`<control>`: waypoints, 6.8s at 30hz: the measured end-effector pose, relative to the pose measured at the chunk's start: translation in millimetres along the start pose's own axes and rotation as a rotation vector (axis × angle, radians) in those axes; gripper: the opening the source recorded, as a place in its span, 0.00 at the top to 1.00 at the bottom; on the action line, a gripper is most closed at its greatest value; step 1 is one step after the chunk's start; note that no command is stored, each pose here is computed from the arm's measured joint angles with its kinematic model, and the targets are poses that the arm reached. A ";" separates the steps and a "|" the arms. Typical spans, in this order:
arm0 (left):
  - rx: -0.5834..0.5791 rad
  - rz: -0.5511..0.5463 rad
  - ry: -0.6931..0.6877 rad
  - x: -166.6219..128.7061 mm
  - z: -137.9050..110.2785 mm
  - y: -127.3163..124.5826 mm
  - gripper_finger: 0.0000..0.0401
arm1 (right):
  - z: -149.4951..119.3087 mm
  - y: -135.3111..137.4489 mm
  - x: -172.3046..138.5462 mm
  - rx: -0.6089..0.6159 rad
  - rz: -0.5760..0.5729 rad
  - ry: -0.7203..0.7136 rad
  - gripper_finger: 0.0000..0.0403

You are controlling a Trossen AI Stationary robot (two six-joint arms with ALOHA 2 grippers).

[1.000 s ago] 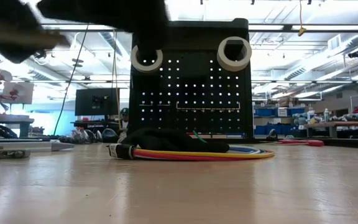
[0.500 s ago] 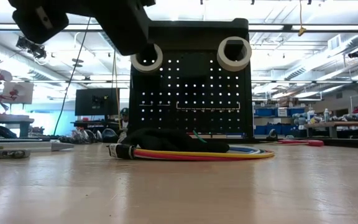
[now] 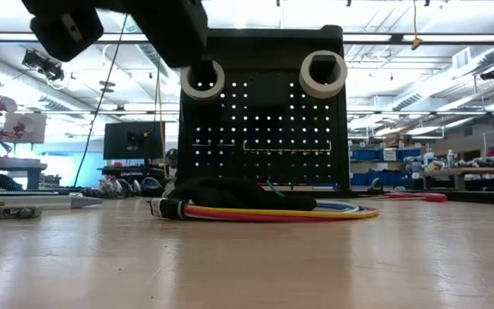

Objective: Hang tools onto peg board
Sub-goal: Put the terminal block into the black bin on the peg board

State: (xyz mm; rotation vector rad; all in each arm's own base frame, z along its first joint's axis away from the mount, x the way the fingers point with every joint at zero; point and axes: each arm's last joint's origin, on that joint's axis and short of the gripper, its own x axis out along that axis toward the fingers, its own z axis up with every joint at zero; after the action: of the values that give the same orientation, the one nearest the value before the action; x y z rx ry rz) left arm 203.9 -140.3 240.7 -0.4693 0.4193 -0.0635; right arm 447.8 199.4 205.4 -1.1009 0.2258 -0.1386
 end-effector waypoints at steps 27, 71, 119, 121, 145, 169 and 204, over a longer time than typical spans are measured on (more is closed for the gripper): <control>0.014 -0.160 0.062 1.0 2.4 -4.8 0.69 | 4.0 4.9 -6.6 -0.006 0.006 0.005 0.69; 0.383 0.063 0.206 -100.4 77.0 4.2 0.57 | -0.6 -78.2 26.3 0.370 0.057 0.203 0.88; 0.187 0.266 0.418 -66.8 -32.4 45.4 0.56 | -239.3 -309.9 -14.5 0.786 -0.324 0.794 0.55; 0.117 0.269 0.472 -68.6 -35.7 46.2 0.56 | -217.0 -313.1 -24.9 0.776 -0.316 0.746 0.53; -0.149 0.194 0.720 -47.3 -140.0 19.0 0.40 | -29.4 -106.6 -53.5 0.792 -0.006 0.498 0.55; 0.374 0.448 0.266 -7.6 -183.8 26.7 0.60 | -7.7 90.1 26.7 1.003 0.119 0.051 0.54; 0.454 0.469 0.234 6.5 -174.0 32.5 0.60 | -99.9 103.0 116.3 1.035 0.467 0.077 0.46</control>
State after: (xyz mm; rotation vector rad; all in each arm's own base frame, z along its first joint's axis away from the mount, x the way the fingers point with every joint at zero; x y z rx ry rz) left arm 138.0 -186.4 82.9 0.0930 0.7149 0.2388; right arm 535.5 133.1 57.0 0.0006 0.4111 0.1203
